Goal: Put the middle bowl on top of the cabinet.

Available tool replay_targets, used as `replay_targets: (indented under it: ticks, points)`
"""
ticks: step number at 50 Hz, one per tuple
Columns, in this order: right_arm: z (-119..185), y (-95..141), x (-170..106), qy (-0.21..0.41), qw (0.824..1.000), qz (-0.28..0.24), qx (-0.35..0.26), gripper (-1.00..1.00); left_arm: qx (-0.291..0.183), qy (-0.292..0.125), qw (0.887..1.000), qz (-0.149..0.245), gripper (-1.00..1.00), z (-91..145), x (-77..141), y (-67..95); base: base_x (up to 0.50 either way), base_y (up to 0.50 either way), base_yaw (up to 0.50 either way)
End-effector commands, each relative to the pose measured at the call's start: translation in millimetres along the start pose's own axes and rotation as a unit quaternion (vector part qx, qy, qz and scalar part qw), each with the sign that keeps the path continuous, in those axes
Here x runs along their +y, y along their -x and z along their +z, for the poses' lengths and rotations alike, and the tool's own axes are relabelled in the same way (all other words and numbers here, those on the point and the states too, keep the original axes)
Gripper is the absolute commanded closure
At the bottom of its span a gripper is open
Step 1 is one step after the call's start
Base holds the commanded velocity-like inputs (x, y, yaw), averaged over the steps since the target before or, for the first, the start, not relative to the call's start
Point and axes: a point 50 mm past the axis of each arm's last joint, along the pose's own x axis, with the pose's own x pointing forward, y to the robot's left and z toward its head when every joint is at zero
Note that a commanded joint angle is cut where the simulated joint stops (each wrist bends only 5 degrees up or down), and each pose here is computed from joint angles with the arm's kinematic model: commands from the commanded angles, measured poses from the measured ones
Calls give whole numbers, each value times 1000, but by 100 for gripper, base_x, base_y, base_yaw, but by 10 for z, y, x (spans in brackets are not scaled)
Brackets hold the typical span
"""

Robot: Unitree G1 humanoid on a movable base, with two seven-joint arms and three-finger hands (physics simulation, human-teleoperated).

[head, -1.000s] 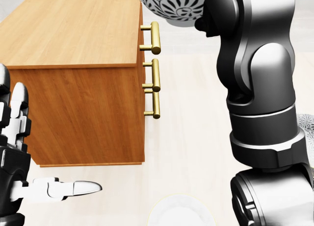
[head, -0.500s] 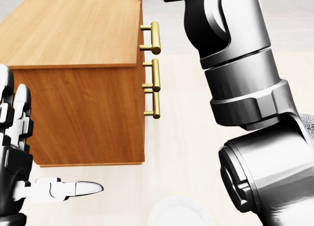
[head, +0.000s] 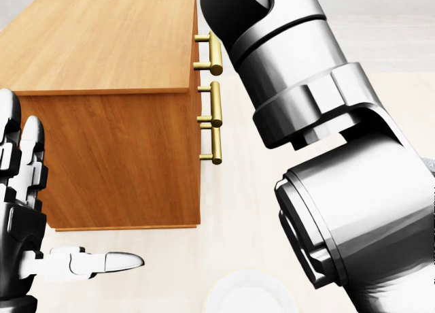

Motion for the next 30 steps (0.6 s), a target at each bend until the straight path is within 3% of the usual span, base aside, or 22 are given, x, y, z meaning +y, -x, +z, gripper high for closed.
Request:
replay_targets:
  ticks: [1,30]
  points:
    - [112,-45,118,-26,1000,-1,-3,100,-2,0,1000,-1,-100,9,-2,0,0,0,0]
    - [98,-33,556,-37,998,47,19,100,-3,2,1000,-3,-100,14,-1,0,0,0,0]
